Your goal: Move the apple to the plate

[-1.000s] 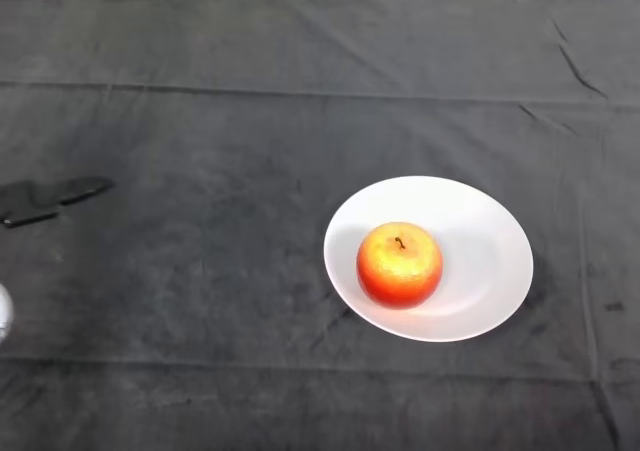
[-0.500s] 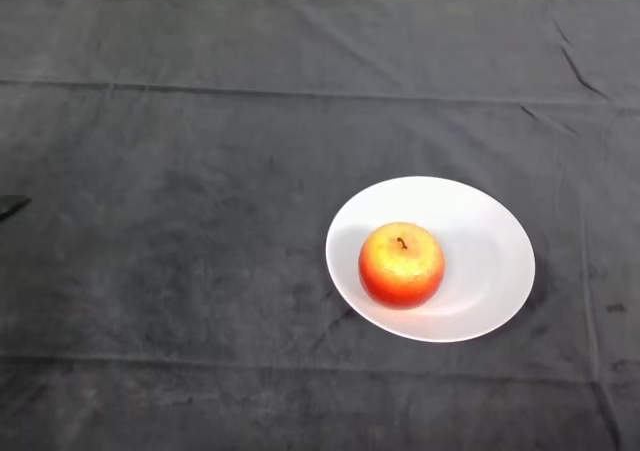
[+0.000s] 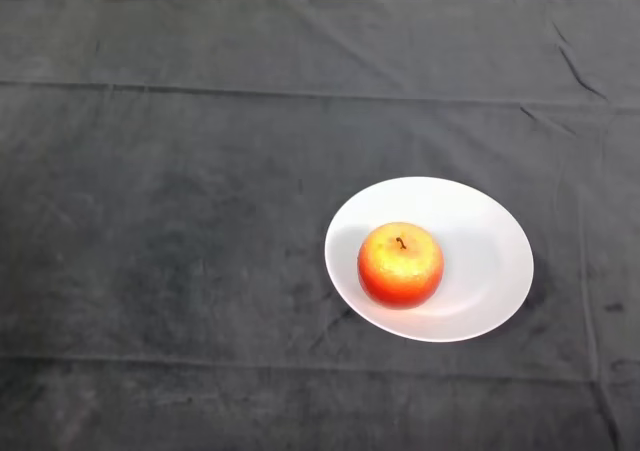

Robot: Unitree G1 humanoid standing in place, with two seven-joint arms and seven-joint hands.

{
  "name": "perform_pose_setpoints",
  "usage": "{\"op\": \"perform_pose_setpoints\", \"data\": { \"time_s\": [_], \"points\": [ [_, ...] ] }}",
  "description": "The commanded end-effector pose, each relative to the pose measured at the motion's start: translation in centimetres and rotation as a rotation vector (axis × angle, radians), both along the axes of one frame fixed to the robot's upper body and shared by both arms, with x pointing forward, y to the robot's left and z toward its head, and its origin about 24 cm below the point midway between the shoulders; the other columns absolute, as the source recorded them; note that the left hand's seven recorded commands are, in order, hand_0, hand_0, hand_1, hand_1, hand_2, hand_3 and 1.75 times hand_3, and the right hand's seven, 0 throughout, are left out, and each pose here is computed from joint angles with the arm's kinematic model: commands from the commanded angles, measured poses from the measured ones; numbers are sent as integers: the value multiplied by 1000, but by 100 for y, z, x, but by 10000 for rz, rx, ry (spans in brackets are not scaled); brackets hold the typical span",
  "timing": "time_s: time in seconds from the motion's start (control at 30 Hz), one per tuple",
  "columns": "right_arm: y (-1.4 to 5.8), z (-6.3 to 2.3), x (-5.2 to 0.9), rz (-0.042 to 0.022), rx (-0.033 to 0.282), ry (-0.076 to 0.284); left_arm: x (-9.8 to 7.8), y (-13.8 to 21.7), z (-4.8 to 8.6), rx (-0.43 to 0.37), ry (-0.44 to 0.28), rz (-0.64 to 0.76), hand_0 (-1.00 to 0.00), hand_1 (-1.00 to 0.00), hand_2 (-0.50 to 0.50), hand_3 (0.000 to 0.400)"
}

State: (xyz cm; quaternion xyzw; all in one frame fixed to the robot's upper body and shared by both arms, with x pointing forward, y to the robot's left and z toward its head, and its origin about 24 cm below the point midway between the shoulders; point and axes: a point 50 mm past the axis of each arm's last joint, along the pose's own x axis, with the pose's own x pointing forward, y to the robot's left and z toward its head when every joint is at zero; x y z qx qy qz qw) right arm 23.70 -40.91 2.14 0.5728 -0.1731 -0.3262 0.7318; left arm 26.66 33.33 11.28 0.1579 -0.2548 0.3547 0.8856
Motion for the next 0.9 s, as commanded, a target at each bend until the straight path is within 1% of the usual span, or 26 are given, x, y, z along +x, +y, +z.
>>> {"op": "perform_pose_setpoints", "data": {
  "time_s": [0.03, 0.37, 0.9],
  "points": [
    [-60, 58, -36, -208, -219, -189, -53, 91, -28, -44, 99, 445, 0, 0, 0, 0],
    [-59, 58, -36, -208, -219, -188, -59, 111, -45, -5, 170, 415, 0, 0, 0, 0],
    [-60, 58, -36, -209, -215, -192, -52, 180, -121, -82, 361, 441, 0, 0, 0, 0]
  ]
}}
